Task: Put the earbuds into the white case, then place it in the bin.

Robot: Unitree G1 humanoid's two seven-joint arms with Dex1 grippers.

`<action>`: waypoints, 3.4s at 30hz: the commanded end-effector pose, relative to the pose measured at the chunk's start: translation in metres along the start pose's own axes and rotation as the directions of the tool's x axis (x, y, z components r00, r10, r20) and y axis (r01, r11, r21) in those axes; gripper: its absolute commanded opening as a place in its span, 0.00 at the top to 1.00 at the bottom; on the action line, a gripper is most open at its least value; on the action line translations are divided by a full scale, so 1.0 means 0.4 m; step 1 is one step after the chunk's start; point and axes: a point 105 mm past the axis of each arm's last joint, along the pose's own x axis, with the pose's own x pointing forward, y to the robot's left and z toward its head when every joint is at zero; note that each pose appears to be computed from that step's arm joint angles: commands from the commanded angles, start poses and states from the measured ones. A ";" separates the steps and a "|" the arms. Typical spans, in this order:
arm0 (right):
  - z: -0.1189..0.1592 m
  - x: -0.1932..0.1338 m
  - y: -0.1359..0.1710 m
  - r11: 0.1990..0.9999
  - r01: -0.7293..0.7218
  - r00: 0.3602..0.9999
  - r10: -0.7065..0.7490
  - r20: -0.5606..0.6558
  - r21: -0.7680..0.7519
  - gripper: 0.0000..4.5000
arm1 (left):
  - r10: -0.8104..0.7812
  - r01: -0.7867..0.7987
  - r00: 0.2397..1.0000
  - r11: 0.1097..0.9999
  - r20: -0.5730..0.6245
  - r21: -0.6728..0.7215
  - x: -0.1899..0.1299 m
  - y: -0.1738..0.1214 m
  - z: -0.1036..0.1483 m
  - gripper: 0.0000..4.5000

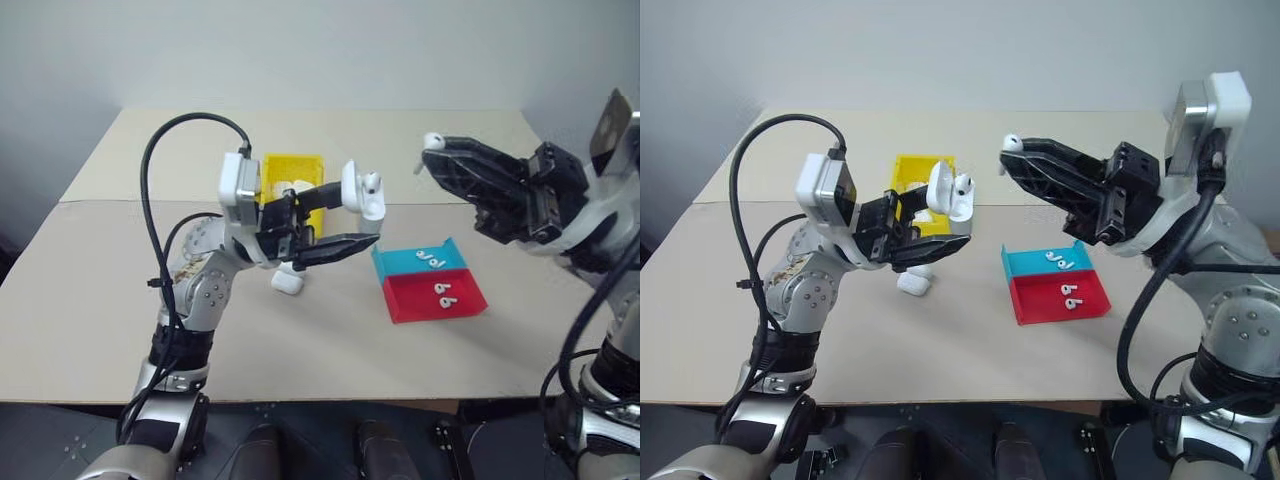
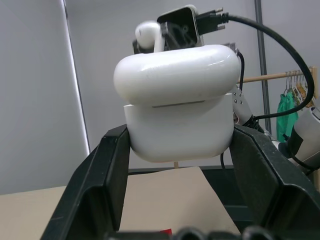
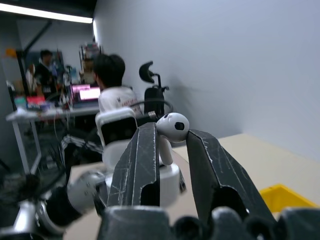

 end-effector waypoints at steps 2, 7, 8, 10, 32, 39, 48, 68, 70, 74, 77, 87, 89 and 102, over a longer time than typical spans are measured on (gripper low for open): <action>0.008 0.017 0.050 0.998 -0.046 0.999 0.046 0.012 0.043 0.86 | -0.031 0.031 0.999 0.999 0.013 0.016 0.017 -0.006 0.013 0.39; -0.008 0.010 0.074 0.994 -0.077 0.995 0.081 -0.057 0.071 0.86 | -0.023 0.022 1.000 1.000 0.016 0.010 0.016 -0.010 0.009 0.39; -0.013 0.006 0.074 0.994 -0.077 0.994 0.082 -0.070 0.072 0.86 | -0.020 0.020 1.000 1.000 0.015 0.010 0.015 -0.010 0.009 0.39; -0.015 0.001 0.071 0.994 -0.073 0.994 0.079 -0.080 0.078 0.86 | -0.018 0.018 1.000 1.000 0.014 0.009 0.013 -0.008 0.008 0.39; -0.062 0.018 0.046 0.997 -0.074 0.975 0.078 -0.208 0.027 0.86 | -0.006 0.006 1.000 1.000 0.015 0.014 0.003 -0.007 -0.003 0.39; -0.080 0.015 0.047 0.997 -0.071 0.965 0.067 -0.252 -0.004 0.86 | -0.005 0.004 1.000 1.000 0.015 0.016 0.008 -0.014 -0.004 0.39; -0.062 0.002 0.038 0.996 -0.073 0.962 0.058 -0.268 -0.045 0.43 | -0.002 0.002 1.000 1.000 0.012 0.020 0.011 -0.009 0.001 0.39; 0.036 0.104 -0.064 0.944 -0.169 0.899 0.030 -0.436 -0.283 1.00 | 0.046 -0.045 0.995 0.999 -0.088 0.014 0.033 0.038 -0.076 0.39; 0.022 0.136 -0.063 0.926 -0.231 0.864 0.054 -0.501 -0.299 1.00 | 0.046 -0.044 0.995 0.999 -0.093 0.016 0.038 0.043 -0.081 0.39; -0.018 0.173 -0.060 0.881 -0.347 0.773 0.075 -0.630 -0.321 1.00 | 0.045 -0.042 0.995 0.999 -0.093 0.034 0.044 0.051 -0.083 0.39; -0.042 0.163 -0.055 0.844 -0.439 0.700 0.107 -0.706 -0.307 1.00 | 0.062 -0.058 0.994 0.997 -0.087 0.053 0.046 0.059 -0.082 0.39; -0.058 0.065 -0.108 0.850 -0.416 0.628 0.010 -0.778 -0.324 1.00 | 0.143 -0.136 0.988 0.985 -0.059 0.108 0.017 0.065 -0.065 0.39; -0.035 0.068 -0.114 0.864 -0.363 0.680 -0.011 -0.733 -0.349 1.00 | 0.165 -0.158 0.985 0.981 -0.059 0.116 0.009 0.067 -0.062 0.39; 0.009 -0.058 -0.154 0.909 0.213 0.855 -0.351 -0.382 -0.358 1.00 | 0.883 -0.788 0.425 0.469 -0.199 0.398 -0.158 0.335 -0.108 0.39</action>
